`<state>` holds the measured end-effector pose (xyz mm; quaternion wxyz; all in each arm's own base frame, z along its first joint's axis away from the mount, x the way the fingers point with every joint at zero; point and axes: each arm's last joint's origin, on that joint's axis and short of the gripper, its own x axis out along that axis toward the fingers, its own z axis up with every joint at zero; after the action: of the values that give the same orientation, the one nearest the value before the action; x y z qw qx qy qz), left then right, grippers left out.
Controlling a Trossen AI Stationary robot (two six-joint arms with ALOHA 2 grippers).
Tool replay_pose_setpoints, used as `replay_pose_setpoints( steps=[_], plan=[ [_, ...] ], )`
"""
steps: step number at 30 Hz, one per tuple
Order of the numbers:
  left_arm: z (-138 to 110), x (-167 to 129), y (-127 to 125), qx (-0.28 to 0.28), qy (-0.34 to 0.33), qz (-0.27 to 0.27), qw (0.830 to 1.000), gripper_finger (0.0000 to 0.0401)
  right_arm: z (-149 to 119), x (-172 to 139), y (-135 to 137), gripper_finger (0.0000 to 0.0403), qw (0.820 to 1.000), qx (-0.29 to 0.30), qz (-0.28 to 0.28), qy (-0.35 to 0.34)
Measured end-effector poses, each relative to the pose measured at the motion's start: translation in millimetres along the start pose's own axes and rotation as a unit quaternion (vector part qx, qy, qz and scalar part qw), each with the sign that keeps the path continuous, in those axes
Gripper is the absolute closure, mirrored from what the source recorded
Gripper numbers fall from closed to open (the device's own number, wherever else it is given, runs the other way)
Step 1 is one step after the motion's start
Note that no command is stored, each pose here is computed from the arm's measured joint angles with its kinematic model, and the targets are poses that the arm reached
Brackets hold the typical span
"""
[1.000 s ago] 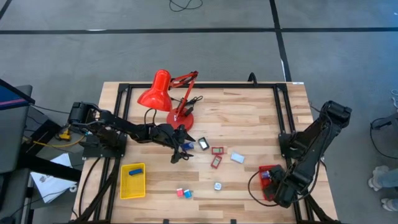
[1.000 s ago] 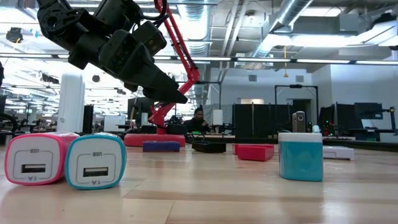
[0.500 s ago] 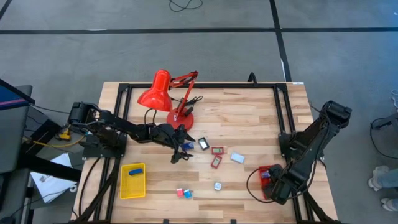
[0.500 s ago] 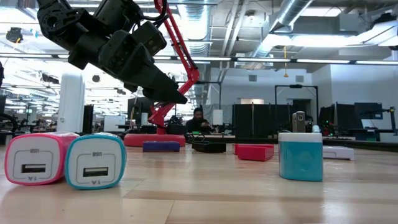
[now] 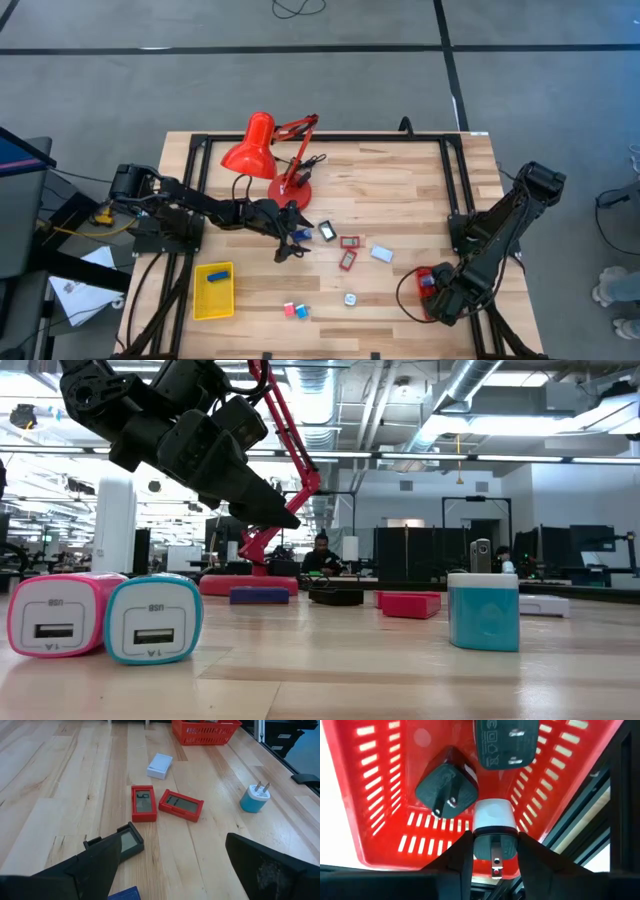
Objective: Pick & Place Office items
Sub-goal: Put the white charger adapter into the red bin, then put the dark blue digital timer into the yellow bin
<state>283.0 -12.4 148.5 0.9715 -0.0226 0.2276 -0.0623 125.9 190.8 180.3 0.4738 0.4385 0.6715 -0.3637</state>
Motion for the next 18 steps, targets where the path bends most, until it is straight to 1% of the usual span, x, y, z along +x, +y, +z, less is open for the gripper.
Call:
replay_pose_setpoints(
  steps=[6,8,13,15,18],
  plan=[
    [-0.1,0.1,-0.3,0.000,0.000,0.000,1.000,0.0049,0.2,0.0,-0.1,0.0226,1.000,0.002,-0.001,-0.001],
    [-0.1,0.1,-0.2,0.000,0.000,0.000,1.000,0.0048,0.3,0.0,-0.2,0.0213,1.000,0.002,-0.001,-0.001],
    [-0.1,0.1,-0.3,-0.001,0.000,0.000,1.000,0.0049,4.5,5.1,-3.2,0.0210,1.000,0.003,-0.008,-0.010],
    [-0.1,0.1,-0.3,-0.001,0.000,-0.001,1.000,0.0049,6.0,6.7,-4.1,0.0215,1.000,-0.010,-0.009,-0.017],
    [-0.1,0.1,-0.3,-0.001,0.000,-0.001,1.000,0.0048,7.7,6.4,-3.2,0.0225,0.998,-0.030,0.010,-0.047]
  ],
)
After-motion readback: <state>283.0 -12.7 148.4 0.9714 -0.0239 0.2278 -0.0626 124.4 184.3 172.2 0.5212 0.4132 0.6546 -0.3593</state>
